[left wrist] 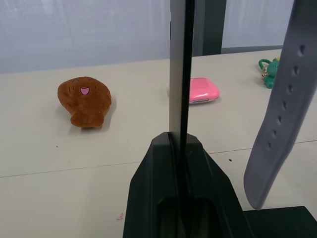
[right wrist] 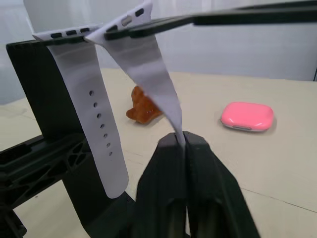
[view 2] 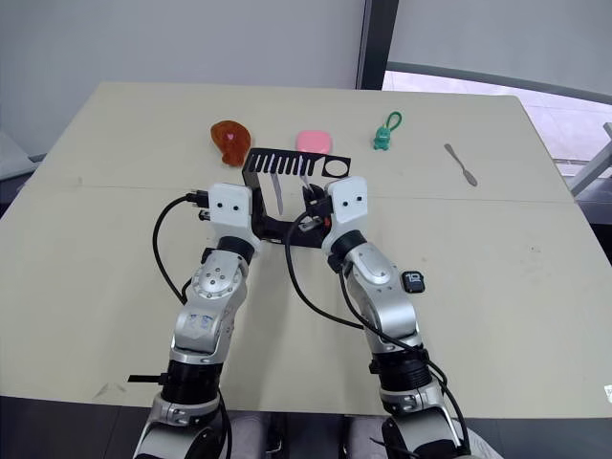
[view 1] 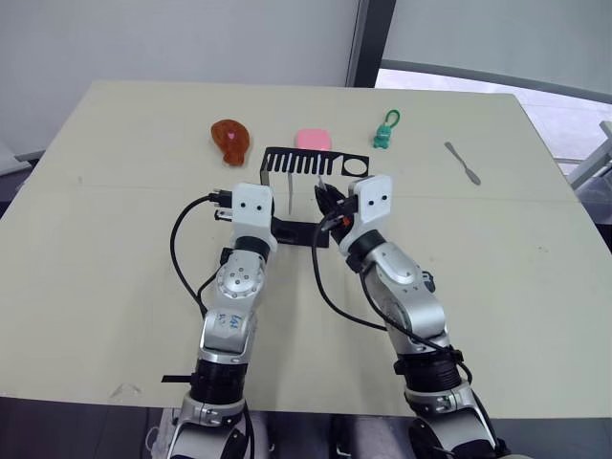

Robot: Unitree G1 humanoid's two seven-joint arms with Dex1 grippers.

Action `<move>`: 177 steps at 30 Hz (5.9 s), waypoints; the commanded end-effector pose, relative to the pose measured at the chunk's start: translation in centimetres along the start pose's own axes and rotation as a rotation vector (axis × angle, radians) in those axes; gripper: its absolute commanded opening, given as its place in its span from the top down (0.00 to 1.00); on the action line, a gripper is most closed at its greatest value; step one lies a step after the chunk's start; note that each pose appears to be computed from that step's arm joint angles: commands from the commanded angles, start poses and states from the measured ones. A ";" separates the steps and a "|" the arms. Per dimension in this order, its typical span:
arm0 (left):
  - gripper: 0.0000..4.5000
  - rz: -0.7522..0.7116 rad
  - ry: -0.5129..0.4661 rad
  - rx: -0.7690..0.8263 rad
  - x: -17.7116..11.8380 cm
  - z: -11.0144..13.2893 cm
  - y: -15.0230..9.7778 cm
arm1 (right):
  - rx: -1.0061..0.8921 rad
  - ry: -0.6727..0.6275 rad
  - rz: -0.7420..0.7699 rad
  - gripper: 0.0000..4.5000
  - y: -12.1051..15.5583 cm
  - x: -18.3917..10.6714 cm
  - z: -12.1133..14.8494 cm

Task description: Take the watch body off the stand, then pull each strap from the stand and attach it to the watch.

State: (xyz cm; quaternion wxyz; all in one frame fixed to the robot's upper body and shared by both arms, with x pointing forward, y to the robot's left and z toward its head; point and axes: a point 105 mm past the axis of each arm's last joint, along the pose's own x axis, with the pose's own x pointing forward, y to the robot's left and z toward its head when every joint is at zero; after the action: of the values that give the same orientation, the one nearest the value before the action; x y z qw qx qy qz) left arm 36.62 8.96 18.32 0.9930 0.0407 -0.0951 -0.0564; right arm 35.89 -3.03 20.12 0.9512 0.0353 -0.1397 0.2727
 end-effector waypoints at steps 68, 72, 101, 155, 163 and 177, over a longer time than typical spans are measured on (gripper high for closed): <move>0.01 -1.016 0.095 -0.195 -12.1 3.0 6.1 | 0.190 0.199 0.715 1.00 -0.5 -11.1 2.1; 0.01 -1.134 0.088 -0.464 -12.1 5.7 4.5 | 0.282 0.260 0.896 1.00 2.5 -11.4 2.7; 0.49 -1.273 0.100 -0.738 -11.3 6.0 -1.4 | 0.383 0.229 0.991 1.00 6.4 -9.9 3.1; 0.49 -1.247 0.080 -0.830 -11.0 6.1 -1.4 | 0.382 0.251 0.980 1.00 6.4 -9.8 2.5; 0.67 -1.245 0.070 -0.830 -11.0 6.1 -1.6 | 0.381 0.253 0.980 1.00 6.4 -9.9 2.5; 0.99 -1.261 0.045 -0.821 -11.5 6.2 -1.5 | 0.363 0.262 0.964 1.00 6.1 -9.8 2.3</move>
State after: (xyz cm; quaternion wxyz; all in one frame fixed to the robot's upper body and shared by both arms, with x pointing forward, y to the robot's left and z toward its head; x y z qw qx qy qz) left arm 24.64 8.46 21.42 0.7161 -0.2952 0.0142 -0.6324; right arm 24.56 -3.16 19.18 0.7103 0.1058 0.0385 0.6949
